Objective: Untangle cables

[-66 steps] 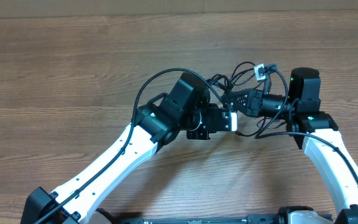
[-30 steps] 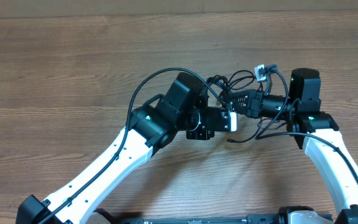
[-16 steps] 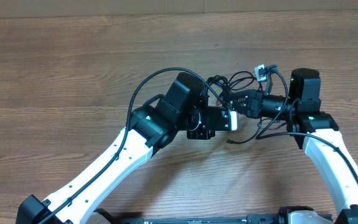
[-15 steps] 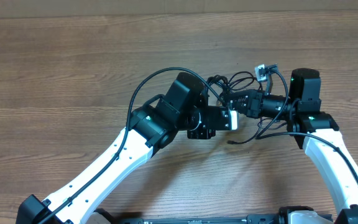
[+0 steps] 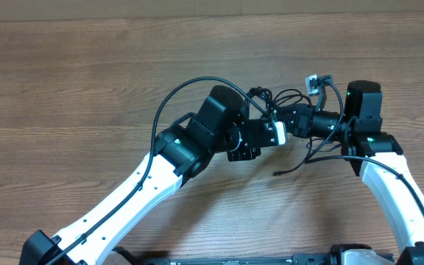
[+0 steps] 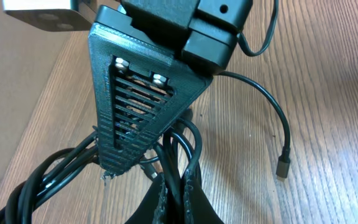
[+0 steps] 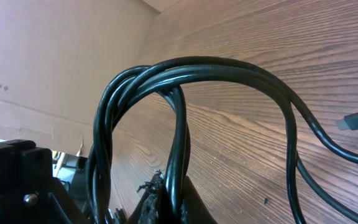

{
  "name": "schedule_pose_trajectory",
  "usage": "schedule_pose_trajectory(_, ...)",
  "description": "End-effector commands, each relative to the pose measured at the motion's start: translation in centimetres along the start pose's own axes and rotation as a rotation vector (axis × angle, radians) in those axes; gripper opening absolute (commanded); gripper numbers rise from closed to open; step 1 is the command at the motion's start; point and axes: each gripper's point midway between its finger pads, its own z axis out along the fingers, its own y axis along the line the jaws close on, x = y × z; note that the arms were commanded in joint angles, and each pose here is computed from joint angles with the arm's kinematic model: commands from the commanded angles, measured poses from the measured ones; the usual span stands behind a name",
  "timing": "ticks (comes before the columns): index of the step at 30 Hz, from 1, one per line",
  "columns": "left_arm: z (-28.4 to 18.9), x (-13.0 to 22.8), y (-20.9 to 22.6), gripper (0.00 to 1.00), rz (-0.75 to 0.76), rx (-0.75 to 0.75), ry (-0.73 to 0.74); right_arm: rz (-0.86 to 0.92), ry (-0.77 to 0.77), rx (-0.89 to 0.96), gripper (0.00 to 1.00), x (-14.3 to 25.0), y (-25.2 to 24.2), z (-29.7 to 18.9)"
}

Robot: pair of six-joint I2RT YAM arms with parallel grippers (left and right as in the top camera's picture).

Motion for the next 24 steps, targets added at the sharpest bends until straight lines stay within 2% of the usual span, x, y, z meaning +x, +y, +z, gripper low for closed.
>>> schedule_pose_trajectory(1, -1.8, -2.2, 2.4, 0.04, -0.019, -0.11, -0.052, -0.055, 0.009, -0.042, 0.04, -0.3, 1.5, 0.0)
schedule_pose_trajectory(11, -1.8, -2.2, 2.4, 0.04, -0.032, -0.107, -0.055, -0.052, 0.011, -0.04, 0.04, -0.3, 1.5, 0.0)
schedule_pose_trajectory(16, -2.1, -3.2, 3.0, 0.04, -0.093, -0.132, -0.097, -0.061, 0.014, -0.027, 0.04, -0.1, 1.2, 0.0)
schedule_pose_trajectory(24, -3.8, -5.0, 3.8, 0.04, -0.083, -0.177, -0.16, -0.043, 0.017, -0.002, 0.04, 0.1, 0.7, 0.0)
